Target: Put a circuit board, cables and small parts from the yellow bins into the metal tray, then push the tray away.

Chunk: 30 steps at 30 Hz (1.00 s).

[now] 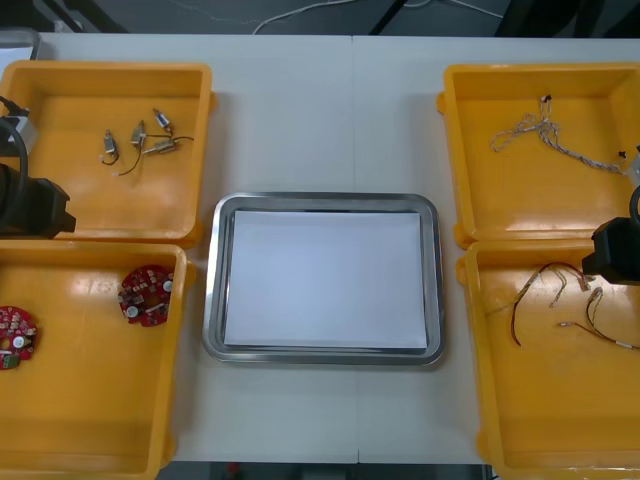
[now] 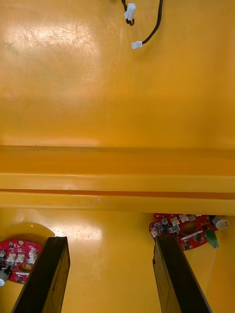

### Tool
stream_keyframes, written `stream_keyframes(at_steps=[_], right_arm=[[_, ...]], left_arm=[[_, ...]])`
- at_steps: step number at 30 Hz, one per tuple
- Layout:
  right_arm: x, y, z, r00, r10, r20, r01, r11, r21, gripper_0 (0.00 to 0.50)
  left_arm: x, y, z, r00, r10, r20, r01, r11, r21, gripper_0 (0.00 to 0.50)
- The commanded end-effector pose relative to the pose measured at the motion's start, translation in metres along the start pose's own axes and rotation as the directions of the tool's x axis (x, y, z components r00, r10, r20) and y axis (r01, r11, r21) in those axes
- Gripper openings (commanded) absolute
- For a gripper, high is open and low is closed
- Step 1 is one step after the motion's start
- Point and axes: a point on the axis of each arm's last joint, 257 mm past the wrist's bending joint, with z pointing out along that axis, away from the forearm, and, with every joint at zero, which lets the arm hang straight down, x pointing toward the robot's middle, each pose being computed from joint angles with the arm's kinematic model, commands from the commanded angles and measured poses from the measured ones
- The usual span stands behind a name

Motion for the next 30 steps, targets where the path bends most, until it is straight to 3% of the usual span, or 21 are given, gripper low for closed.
stream_keyframes(at_steps=[1, 30], right_arm=[[-0.003, -0.0003, -0.0067, 0.999, -0.035, 0.032, 0.035, 0.999, -0.001, 0.5], [-0.003, -0.0003, -0.0067, 0.999, -0.035, 0.032, 0.035, 0.999, -0.001, 0.5]], left_arm=[[-0.0007, 0.0017, -0.0068, 0.994, -0.103, 0.022, 0.102, 0.995, 0.006, 0.5], [-0.0007, 0.0017, -0.0068, 0.994, -0.103, 0.022, 0.102, 0.995, 0.006, 0.5]])
